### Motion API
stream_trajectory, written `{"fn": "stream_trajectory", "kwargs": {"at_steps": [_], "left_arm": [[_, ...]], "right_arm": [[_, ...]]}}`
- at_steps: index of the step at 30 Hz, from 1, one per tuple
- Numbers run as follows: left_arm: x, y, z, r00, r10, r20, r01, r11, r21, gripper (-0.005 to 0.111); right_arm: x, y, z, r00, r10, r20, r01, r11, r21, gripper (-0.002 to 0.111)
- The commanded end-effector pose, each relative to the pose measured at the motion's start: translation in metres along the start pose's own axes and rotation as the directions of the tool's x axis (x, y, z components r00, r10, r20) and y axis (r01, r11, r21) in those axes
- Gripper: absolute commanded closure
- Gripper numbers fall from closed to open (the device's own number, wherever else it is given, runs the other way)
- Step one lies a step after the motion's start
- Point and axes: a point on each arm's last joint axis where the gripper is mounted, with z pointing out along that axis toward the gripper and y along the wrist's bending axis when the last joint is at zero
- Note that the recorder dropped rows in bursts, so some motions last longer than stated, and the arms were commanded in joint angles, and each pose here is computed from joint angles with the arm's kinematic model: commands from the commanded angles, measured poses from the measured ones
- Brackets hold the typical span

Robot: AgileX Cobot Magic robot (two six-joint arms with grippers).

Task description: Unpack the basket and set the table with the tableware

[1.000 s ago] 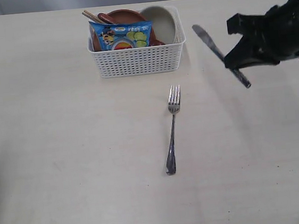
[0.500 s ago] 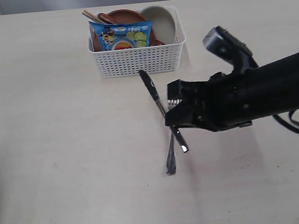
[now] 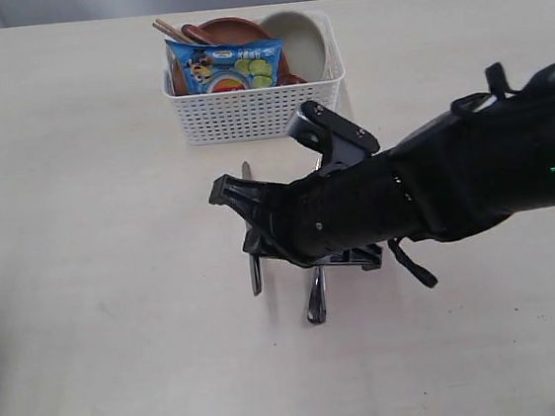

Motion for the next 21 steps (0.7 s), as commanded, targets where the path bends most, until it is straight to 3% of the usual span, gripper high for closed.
{"fn": "stream_trajectory", "kwargs": {"at_steps": [1, 6, 11, 13, 17, 21], "left_arm": [[0.000, 0.000, 0.000, 1.000, -0.007, 0.010, 0.007, 1.000, 0.004, 0.107], [0.000, 0.000, 0.000, 1.000, -0.007, 0.010, 0.007, 1.000, 0.004, 0.107], [0.000, 0.000, 0.000, 1.000, -0.007, 0.010, 0.007, 1.000, 0.004, 0.107], [0.000, 0.000, 0.000, 1.000, -0.007, 0.010, 0.007, 1.000, 0.004, 0.107], [0.000, 0.000, 0.000, 1.000, -0.007, 0.010, 0.007, 1.000, 0.004, 0.107], [0.000, 0.000, 0.000, 1.000, -0.007, 0.010, 0.007, 1.000, 0.004, 0.107]], "right_arm": [[0.000, -0.001, 0.014, 0.999, 0.023, -0.023, -0.022, 1.000, 0.014, 0.108], [0.000, -0.004, 0.019, 0.999, 0.023, -0.033, -0.022, 0.999, 0.028, 0.105], [0.001, -0.005, 0.019, 0.999, 0.002, -0.036, -0.001, 0.999, 0.036, 0.072], [0.000, -0.005, 0.019, 0.999, -0.020, -0.037, 0.021, 0.999, 0.037, 0.063], [-0.001, -0.003, 0.019, 0.996, -0.080, -0.042, 0.082, 0.996, 0.036, 0.066], [-0.005, 0.012, 0.018, 0.972, -0.226, -0.059, 0.226, 0.974, -0.010, 0.066]]}}
